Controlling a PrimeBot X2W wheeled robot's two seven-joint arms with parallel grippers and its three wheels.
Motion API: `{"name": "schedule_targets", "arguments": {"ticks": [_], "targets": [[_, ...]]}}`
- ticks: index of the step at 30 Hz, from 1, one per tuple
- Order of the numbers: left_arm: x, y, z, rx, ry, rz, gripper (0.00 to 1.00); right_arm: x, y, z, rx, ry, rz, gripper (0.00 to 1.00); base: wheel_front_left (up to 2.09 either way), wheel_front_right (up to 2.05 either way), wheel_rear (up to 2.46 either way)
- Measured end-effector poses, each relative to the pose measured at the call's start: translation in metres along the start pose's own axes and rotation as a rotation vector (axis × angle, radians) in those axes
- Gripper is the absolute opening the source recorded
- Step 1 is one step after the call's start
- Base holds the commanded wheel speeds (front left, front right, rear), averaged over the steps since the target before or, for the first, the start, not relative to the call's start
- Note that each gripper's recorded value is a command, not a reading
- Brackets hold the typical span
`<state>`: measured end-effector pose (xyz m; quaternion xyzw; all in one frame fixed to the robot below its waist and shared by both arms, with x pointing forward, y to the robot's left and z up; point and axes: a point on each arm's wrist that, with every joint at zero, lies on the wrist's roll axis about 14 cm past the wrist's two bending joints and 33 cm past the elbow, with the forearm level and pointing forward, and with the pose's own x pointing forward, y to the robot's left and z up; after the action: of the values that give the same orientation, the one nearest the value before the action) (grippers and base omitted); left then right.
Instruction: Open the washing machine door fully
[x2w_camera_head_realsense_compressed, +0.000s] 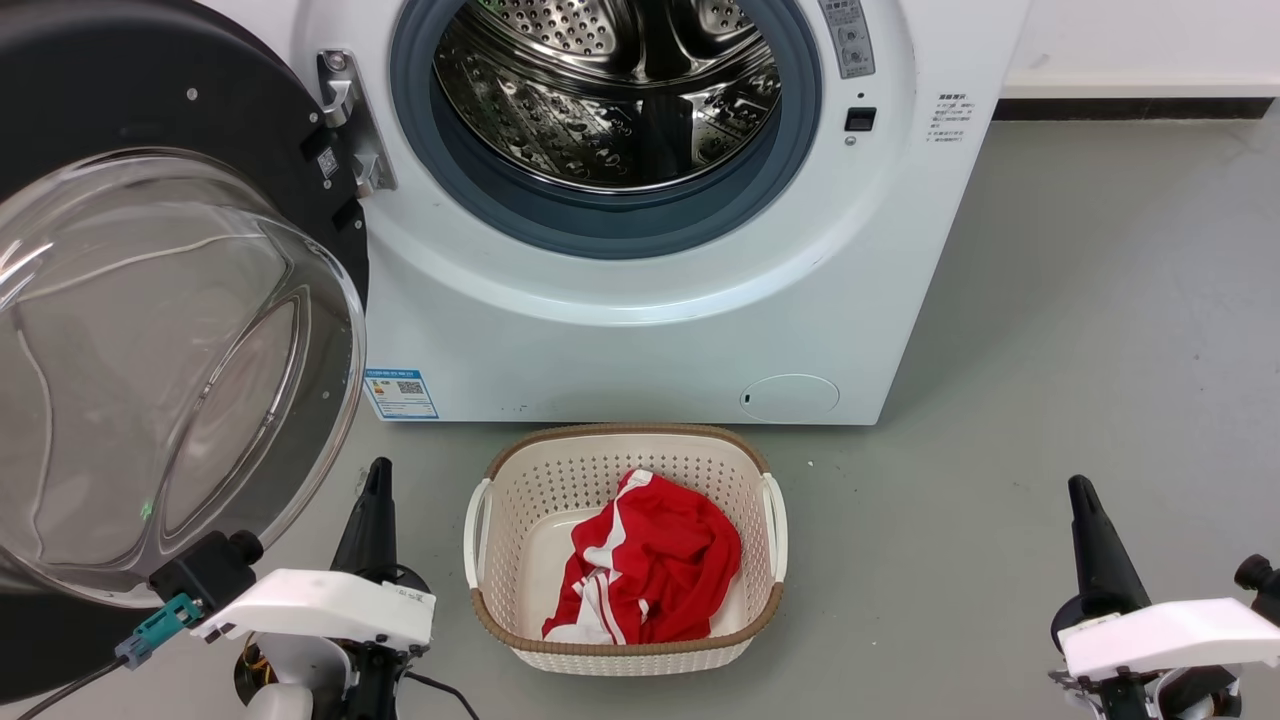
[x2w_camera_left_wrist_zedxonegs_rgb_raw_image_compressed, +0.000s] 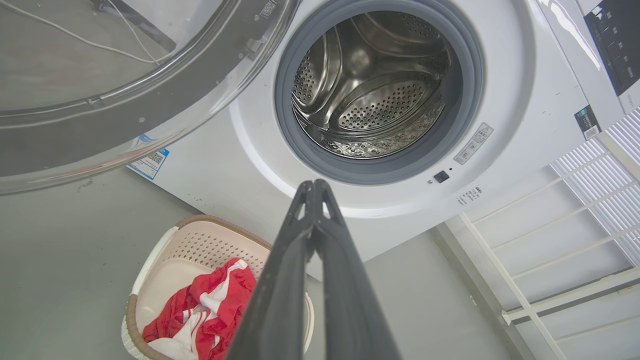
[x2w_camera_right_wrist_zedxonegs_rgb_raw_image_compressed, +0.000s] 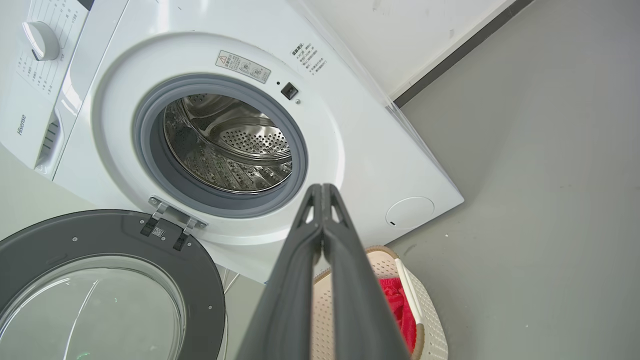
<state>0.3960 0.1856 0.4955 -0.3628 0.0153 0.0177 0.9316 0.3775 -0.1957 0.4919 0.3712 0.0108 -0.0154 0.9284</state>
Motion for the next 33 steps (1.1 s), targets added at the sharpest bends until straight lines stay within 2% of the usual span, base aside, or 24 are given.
{"name": "schedule_targets", "arguments": {"ticks": [33], "targets": [[-0.0021, 0.0053, 0.0050, -0.392, 0.016, 0.010, 0.00, 0.0049, -0.0010, 0.0027, 0.381, 0.010, -0.011, 0.00, 0.00, 0.00, 0.00]]}}
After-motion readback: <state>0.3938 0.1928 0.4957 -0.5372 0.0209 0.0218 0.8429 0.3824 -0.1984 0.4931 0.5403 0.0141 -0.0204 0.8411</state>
